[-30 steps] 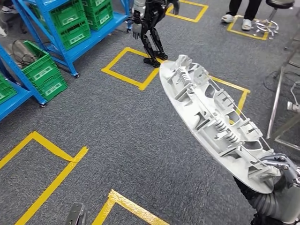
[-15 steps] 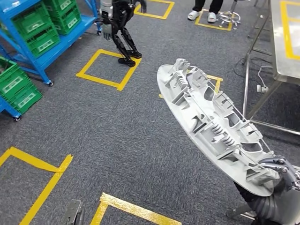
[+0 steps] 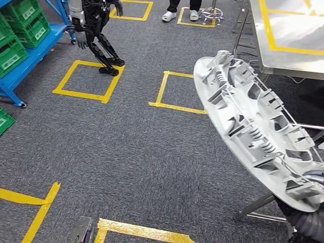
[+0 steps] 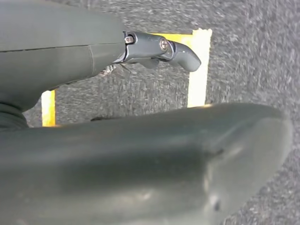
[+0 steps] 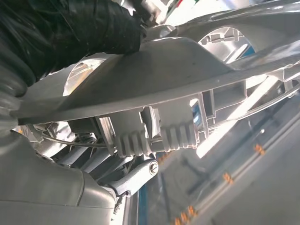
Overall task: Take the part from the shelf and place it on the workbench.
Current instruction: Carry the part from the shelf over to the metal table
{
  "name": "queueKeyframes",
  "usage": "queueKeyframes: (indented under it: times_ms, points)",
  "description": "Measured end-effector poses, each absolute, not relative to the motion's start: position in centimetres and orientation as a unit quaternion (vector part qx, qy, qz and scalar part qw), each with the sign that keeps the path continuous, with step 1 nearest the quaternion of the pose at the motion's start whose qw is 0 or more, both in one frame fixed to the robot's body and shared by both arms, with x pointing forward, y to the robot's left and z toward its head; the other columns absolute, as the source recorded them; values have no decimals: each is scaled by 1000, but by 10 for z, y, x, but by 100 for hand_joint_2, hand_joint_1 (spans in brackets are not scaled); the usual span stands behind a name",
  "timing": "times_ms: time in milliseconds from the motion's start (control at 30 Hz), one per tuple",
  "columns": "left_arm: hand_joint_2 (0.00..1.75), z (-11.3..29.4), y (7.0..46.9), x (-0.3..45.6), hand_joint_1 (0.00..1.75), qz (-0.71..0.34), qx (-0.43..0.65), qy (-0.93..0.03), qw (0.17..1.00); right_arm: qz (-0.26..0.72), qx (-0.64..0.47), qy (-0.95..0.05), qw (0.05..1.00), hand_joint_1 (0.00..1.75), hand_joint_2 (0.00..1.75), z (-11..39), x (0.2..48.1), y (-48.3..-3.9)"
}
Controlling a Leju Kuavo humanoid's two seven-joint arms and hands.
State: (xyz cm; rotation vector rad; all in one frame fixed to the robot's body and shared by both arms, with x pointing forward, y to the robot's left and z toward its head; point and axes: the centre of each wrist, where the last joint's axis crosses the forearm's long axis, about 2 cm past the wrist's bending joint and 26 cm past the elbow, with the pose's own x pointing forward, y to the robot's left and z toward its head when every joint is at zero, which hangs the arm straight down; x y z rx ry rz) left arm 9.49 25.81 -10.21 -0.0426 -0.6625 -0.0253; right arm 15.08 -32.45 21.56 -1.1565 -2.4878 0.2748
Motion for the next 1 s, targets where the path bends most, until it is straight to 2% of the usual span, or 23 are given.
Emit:
queueKeyframes:
  times_ms: [500, 1000]
  points:
    - [0, -101, 251, 96, 0, -17, -30, -327, 944, 99, -458, -862, 193, 175, 175, 218, 137, -347]
    - [0, -101, 247, 95, 0, -21, -36, -323, 945, 98, -473, -852, 203, 175, 175, 215, 129, -346]
